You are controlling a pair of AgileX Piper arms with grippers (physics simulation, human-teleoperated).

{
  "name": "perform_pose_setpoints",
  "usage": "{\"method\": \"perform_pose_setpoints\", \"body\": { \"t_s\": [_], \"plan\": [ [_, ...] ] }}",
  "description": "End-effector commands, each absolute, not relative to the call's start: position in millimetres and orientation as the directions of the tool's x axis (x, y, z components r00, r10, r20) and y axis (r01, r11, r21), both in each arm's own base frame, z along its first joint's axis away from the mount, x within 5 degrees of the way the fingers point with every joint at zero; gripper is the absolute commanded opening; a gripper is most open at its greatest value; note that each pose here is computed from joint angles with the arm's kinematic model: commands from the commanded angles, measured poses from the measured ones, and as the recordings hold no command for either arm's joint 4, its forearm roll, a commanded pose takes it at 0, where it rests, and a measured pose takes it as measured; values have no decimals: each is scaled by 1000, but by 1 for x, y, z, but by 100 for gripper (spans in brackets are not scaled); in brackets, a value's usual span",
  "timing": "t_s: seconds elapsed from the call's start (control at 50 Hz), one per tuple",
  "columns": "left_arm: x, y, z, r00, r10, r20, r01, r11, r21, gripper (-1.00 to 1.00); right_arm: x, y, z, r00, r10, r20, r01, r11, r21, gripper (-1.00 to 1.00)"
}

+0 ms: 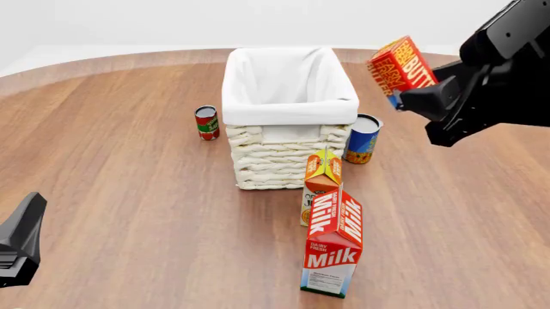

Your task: Pick up the butter and put it in the basket.

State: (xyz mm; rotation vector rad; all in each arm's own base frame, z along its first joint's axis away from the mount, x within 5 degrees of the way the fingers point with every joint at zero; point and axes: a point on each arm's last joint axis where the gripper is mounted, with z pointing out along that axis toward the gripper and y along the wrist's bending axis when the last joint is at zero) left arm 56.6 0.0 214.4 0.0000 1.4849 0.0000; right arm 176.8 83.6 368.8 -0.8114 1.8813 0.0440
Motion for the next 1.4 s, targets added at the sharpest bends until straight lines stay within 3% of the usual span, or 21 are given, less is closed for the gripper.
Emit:
{"method": "perform_pose_setpoints", "body": {
  "t_s": [0.02,1.4],
  "plan": [
    [57,0,214,86,0,-996,0,1000,0,100,179,88,394,-218,-432,-875,-528,806,-266,-100],
    [57,0,214,86,0,-996,0,1000,0,100,190,123,430,-134,-307,-942,-578,797,-177,-100]
  ]
}}
